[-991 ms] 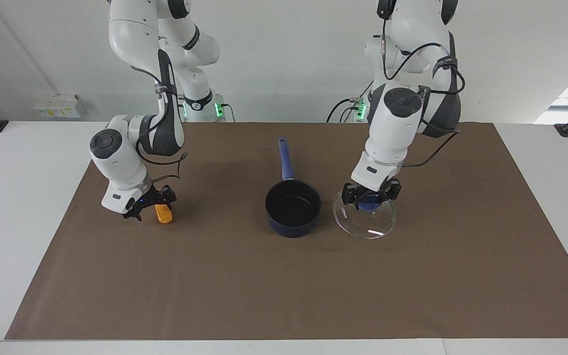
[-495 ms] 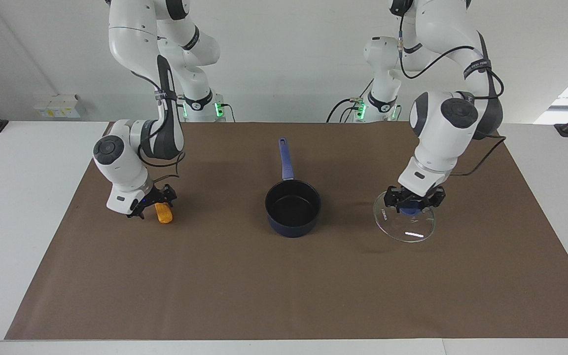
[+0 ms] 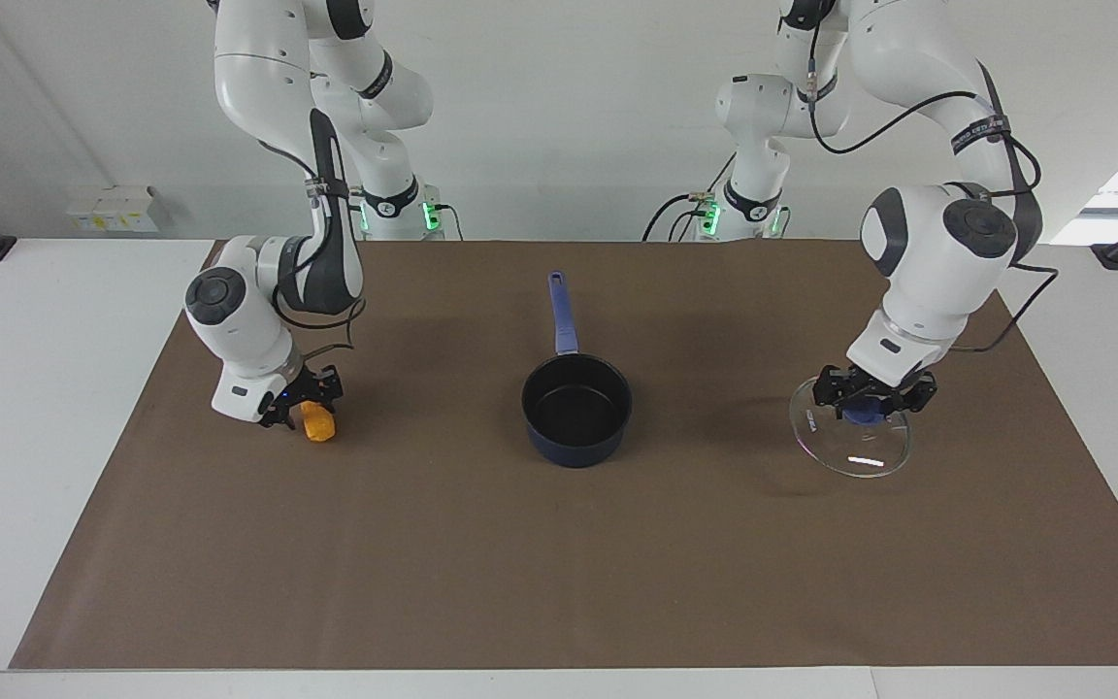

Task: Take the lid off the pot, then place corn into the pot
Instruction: 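Set the lid down while the right gripper grasps the corn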

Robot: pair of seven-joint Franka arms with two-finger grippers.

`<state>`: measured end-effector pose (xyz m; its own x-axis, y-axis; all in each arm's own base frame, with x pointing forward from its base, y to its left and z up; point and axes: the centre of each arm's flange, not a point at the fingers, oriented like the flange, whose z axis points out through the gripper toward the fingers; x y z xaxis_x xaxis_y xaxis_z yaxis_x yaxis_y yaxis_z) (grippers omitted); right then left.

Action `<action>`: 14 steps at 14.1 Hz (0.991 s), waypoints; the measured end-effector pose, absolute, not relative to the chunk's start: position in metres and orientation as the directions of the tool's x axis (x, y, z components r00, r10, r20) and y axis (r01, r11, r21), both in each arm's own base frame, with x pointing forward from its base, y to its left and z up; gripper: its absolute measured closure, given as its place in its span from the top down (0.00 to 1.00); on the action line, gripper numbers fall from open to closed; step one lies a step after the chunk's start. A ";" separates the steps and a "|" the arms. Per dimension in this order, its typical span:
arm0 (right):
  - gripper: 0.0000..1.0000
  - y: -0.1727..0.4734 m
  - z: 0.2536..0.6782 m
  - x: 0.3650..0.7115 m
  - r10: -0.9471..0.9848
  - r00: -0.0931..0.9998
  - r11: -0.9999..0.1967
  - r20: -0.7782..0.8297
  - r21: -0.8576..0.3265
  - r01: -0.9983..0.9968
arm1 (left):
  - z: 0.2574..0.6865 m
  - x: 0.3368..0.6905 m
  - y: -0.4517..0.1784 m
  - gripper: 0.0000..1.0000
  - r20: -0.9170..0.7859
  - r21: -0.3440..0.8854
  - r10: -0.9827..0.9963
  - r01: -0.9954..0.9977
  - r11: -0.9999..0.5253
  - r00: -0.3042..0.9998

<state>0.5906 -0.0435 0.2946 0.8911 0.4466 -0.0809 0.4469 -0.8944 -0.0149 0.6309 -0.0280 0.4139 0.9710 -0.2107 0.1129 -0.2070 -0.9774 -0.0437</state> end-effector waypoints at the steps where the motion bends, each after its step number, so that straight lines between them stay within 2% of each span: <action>1: 0.36 -0.043 0.296 0.592 0.445 0.892 -0.895 -0.077 -0.013 0.446 | 0.409 0.631 -0.025 0.56 0.118 -0.046 -0.213 -0.209 -0.977 0.970; 6: 0.36 -0.040 0.334 0.609 0.421 0.905 -0.907 -0.052 0.001 0.422 | 0.379 0.647 -0.016 0.56 0.157 -0.060 -0.204 -0.197 -0.979 0.966; 11: 0.36 -0.014 0.414 0.612 0.337 0.940 -0.941 -0.048 -0.005 0.337 | 0.384 0.678 -0.011 0.56 0.168 -0.070 -0.195 -0.186 -0.980 0.966; 14: 0.36 0.026 0.464 0.605 0.255 0.966 -0.967 -0.038 -0.010 0.255 | 0.364 0.692 -0.004 0.56 0.114 -0.045 -0.169 -0.165 -0.985 0.979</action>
<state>0.6052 0.0265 0.4639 0.9661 0.2553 -0.0383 0.2551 -0.9669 -0.0100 0.6925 -0.0038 0.3638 0.9790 -0.1689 0.1143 -0.1648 -0.9853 -0.0448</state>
